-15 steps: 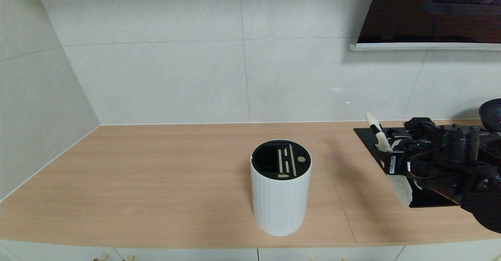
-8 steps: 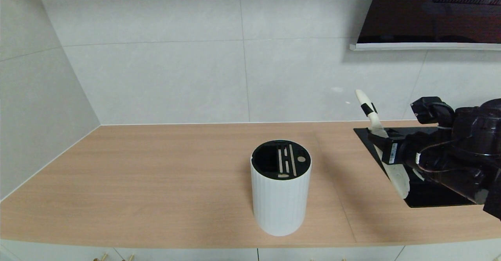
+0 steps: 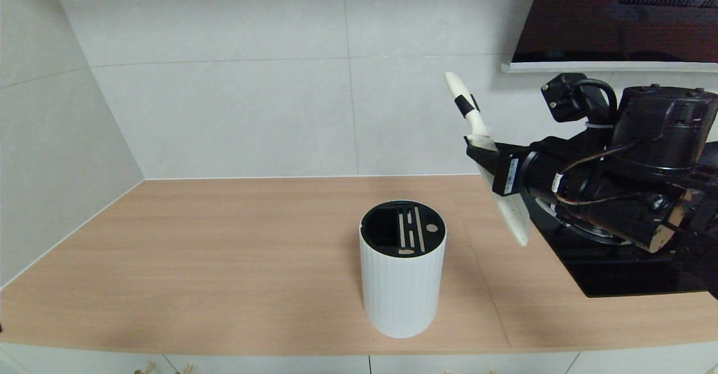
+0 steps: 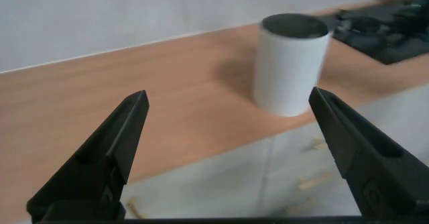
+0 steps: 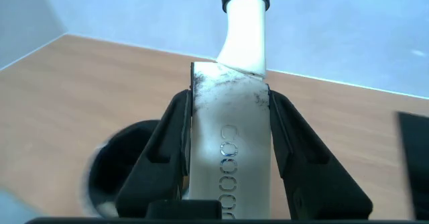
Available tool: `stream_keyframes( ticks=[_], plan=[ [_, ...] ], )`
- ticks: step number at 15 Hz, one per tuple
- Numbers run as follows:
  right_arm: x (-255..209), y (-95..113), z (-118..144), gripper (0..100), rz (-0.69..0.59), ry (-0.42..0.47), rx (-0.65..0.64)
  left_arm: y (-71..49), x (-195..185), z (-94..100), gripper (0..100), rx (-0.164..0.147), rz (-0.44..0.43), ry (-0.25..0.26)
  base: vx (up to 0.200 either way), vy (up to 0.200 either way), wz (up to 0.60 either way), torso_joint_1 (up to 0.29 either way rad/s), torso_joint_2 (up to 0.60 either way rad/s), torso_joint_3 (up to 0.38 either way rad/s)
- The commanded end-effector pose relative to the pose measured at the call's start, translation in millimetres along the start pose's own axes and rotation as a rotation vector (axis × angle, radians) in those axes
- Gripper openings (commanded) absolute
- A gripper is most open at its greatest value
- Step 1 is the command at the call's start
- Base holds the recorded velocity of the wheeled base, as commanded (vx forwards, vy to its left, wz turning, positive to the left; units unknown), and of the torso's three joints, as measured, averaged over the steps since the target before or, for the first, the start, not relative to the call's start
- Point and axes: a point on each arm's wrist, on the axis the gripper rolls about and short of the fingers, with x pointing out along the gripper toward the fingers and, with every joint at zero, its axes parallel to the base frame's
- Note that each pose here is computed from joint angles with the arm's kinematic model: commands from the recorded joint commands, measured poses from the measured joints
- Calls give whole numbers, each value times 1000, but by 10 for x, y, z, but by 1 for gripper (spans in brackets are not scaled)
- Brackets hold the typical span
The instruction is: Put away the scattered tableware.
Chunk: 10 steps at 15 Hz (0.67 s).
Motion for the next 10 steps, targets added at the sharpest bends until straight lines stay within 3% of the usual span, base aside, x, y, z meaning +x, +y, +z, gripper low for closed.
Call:
stream_keyframes(
  ticks=[1,2,4,6,7,9,10],
  plan=[
    [-6,166,-65,0,45,22,-5,308,1098,494,100,-53,-175,137,0,0,0,0,0,0],
    [-13,224,-89,0,66,32,-1,283,1339,491,100,-88,-231,115,0,0,0,0,0,0],
    [-22,372,-136,0,110,40,-4,156,1690,471,100,-271,-322,105,0,0,0,0,0,0],
    [-55,481,-152,0,138,45,-7,85,1902,431,100,-409,-362,106,0,0,0,0,0,0],
    [-93,591,-200,0,165,59,-7,-31,2060,386,100,-501,-419,117,0,0,0,0,0,0],
    [-167,759,-260,0,208,80,-2,-220,2173,375,100,-616,-500,116,0,0,0,0,0,0],
    [-173,805,-265,0,213,80,3,-280,2205,372,100,-656,-523,119,0,0,0,0,0,0]
  ],
)
